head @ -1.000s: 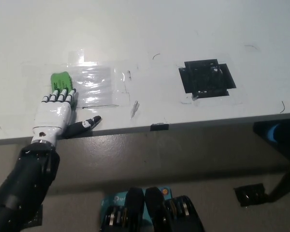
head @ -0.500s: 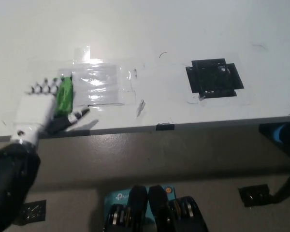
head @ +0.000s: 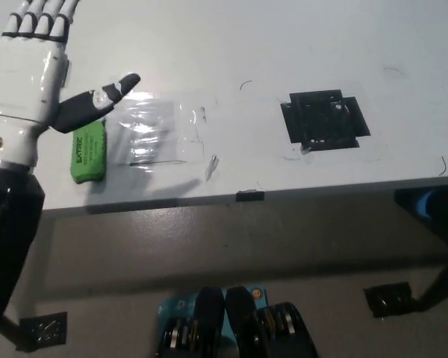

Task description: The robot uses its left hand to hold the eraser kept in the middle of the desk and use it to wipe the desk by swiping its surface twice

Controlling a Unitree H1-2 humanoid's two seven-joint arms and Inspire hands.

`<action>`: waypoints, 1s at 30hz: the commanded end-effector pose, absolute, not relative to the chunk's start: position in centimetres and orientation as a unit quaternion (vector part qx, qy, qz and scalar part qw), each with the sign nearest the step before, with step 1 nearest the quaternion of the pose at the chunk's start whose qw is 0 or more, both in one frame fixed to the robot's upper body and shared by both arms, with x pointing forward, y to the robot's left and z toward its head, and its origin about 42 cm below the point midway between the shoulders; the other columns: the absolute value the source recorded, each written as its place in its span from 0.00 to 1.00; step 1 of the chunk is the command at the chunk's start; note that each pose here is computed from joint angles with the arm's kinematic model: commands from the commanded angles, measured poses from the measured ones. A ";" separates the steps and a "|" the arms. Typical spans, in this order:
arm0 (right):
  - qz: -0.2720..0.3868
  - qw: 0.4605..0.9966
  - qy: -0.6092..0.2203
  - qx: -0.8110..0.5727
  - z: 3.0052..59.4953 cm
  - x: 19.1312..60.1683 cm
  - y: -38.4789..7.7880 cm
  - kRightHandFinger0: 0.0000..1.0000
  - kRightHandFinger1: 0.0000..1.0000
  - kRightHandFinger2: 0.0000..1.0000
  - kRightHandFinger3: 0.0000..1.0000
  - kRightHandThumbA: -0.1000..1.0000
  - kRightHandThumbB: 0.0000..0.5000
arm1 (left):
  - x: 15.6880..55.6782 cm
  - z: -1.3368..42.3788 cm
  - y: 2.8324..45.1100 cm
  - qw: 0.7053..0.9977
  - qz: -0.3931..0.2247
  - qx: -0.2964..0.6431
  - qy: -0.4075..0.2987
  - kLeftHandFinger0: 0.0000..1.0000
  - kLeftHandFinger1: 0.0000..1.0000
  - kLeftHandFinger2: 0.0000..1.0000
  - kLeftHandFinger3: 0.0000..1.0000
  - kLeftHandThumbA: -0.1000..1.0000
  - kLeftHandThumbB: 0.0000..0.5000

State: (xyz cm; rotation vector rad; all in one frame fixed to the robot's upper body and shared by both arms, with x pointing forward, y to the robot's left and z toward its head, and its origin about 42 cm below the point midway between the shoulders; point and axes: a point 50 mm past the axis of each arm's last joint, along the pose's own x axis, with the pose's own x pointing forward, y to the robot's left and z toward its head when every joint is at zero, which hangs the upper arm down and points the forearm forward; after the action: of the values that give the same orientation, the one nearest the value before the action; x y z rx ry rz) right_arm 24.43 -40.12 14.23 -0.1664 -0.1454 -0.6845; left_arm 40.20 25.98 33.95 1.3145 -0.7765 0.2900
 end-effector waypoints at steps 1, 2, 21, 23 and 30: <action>-0.323 0.935 -0.106 -0.099 15.8 24.7 -40.6 1.00 1.00 1.00 1.00 1.00 0.50 | 37.6 33.2 25.4 0.730 0.121 0.560 -0.371 1.00 1.00 1.00 1.00 1.00 0.97; -0.325 0.935 -0.106 -0.097 15.8 24.7 -40.5 1.00 1.00 1.00 0.99 1.00 0.51 | 36.4 30.6 25.3 0.752 0.107 0.536 -0.368 1.00 1.00 1.00 1.00 1.00 0.98; -0.313 0.940 -0.100 -0.092 15.6 25.7 -39.9 1.00 1.00 0.98 0.94 1.00 0.44 | 24.9 9.6 22.7 0.931 -0.012 0.326 -0.164 1.00 1.00 1.00 1.00 1.00 0.58; -0.312 0.942 -0.096 -0.081 15.4 26.0 -39.6 1.00 1.00 0.98 0.93 1.00 0.46 | 25.1 7.8 23.2 0.947 -0.008 0.289 -0.137 1.00 1.00 1.00 1.00 1.00 0.56; -0.309 0.944 -0.090 -0.072 14.6 25.9 -39.2 1.00 1.00 0.98 0.94 1.00 0.37 | 26.5 5.3 25.5 0.972 0.034 0.223 -0.062 1.00 1.00 1.00 1.00 1.00 0.55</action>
State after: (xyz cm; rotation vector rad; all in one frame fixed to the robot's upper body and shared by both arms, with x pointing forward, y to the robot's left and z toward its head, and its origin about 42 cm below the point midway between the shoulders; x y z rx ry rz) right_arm 25.32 -39.33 13.94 -0.1644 -0.1334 -0.6450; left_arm 25.19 24.51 4.45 0.6380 -0.0683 0.0051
